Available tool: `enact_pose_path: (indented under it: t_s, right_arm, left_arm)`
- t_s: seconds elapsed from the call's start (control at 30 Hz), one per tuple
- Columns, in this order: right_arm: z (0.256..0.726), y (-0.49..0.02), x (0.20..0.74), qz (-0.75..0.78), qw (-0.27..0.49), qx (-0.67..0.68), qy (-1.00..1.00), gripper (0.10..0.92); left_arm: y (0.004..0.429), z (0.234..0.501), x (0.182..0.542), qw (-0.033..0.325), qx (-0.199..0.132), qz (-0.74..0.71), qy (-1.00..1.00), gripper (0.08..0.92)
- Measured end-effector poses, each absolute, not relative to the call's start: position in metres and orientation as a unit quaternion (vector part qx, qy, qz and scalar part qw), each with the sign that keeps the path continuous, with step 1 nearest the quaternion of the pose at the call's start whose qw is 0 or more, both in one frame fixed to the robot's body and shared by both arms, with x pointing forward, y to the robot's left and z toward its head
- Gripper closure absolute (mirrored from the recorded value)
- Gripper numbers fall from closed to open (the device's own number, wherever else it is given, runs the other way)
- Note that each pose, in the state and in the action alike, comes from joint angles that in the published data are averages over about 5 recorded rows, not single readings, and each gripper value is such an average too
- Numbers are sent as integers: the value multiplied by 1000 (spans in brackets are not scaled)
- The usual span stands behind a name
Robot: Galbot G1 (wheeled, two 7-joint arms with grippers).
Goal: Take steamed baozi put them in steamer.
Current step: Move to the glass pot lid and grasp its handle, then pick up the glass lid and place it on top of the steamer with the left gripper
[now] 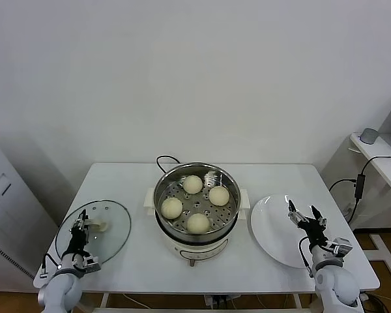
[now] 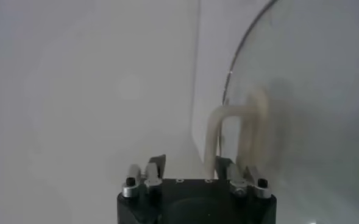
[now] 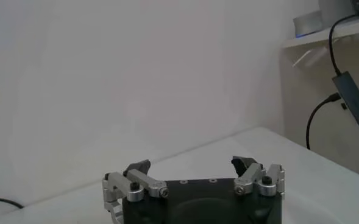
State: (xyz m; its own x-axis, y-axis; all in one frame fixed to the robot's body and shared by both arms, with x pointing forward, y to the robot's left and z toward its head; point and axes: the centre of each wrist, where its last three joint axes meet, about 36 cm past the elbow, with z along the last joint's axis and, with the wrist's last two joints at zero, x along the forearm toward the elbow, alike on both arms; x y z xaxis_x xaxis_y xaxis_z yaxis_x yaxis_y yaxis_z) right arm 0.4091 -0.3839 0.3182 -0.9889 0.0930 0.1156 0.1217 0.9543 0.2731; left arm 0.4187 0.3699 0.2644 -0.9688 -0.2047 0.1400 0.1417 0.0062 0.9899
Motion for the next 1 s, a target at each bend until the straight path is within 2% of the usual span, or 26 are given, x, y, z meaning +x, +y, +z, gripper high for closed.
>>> enact_pose_path:
  t_s: [0.2,0.3,0.47,0.6,0.8,1.0]
  right_arm:
    - [320,-384,408,-140,49,-55,-987,200]
    - [320,-385,407,-139,49,-55,-988,200]
    - [321,-384,407,-138,46,-54,-988,200]
    - [323,-384,407,-138,44,-52,-988,200]
    - [325,-382,406,-140,41,-48,-988,200]
    - [326,-382,403,-142,39,-45,-988,200]
  left_arm:
    - [370,263,417,125,22,-705,-698,827]
    - [369,264,415,126,23,-704,-698,866]
    - [360,270,411,129,30,-700,-701,866]
    - [350,285,407,140,51,-695,-704,866]
    - [330,322,400,168,92,-677,-711,866]
    - [296,369,398,188,148,-665,-708,866]
